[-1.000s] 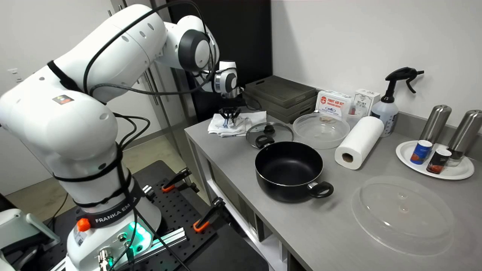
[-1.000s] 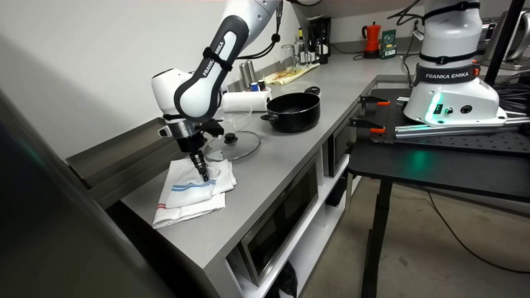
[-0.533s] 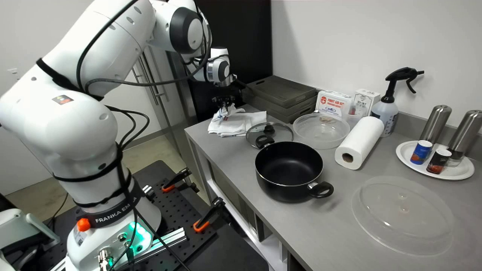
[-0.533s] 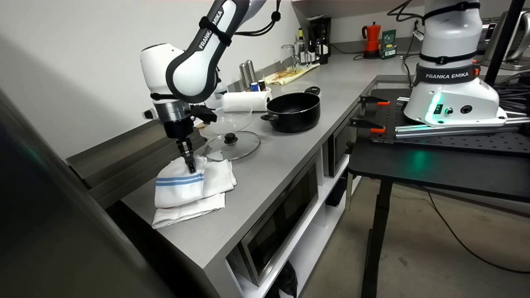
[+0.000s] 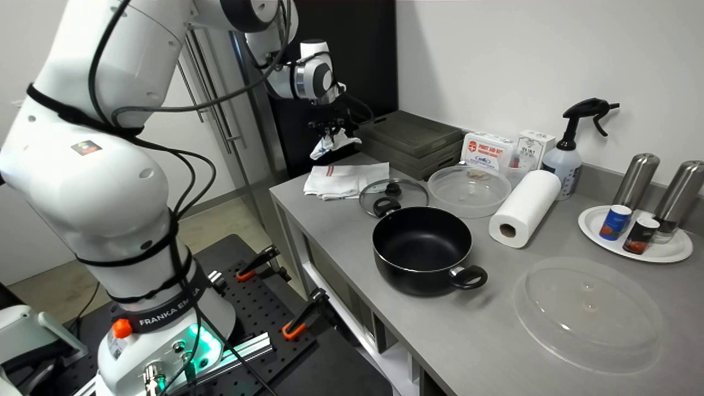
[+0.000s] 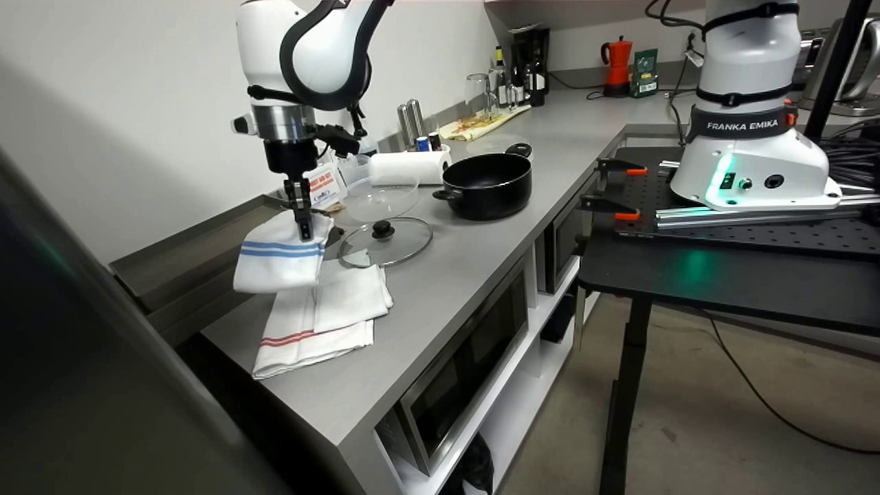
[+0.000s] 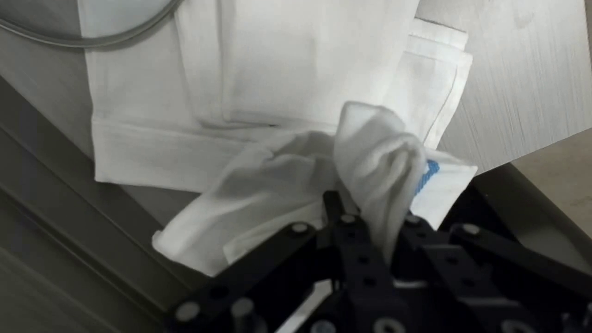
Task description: Pick up the towel from the countertop, wipe inside the black pot and put the towel back on the table.
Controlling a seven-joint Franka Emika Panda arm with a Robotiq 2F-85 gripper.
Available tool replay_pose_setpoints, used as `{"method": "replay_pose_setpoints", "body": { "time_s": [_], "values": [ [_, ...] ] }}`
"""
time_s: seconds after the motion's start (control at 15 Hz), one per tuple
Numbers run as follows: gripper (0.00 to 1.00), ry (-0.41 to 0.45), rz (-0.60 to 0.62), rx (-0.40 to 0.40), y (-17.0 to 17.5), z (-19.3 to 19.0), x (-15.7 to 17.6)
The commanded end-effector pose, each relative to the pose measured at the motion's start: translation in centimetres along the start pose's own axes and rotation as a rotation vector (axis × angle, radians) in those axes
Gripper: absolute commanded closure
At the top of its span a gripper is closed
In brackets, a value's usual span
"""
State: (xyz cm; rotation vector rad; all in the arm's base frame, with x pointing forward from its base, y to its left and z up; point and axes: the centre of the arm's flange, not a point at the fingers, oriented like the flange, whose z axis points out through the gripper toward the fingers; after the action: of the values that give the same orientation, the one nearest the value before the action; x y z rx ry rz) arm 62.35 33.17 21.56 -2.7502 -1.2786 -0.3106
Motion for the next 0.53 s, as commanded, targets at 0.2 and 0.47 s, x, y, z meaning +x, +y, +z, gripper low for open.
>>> {"method": "replay_pose_setpoints", "body": {
  "time_s": [0.2,0.47],
  "values": [
    [0.97,0.078,0.154,-0.049,1.3,-7.5,-8.1],
    [0.97,0.095,0.254,-0.079,2.4,-11.2,-12.6]
  ]
}}
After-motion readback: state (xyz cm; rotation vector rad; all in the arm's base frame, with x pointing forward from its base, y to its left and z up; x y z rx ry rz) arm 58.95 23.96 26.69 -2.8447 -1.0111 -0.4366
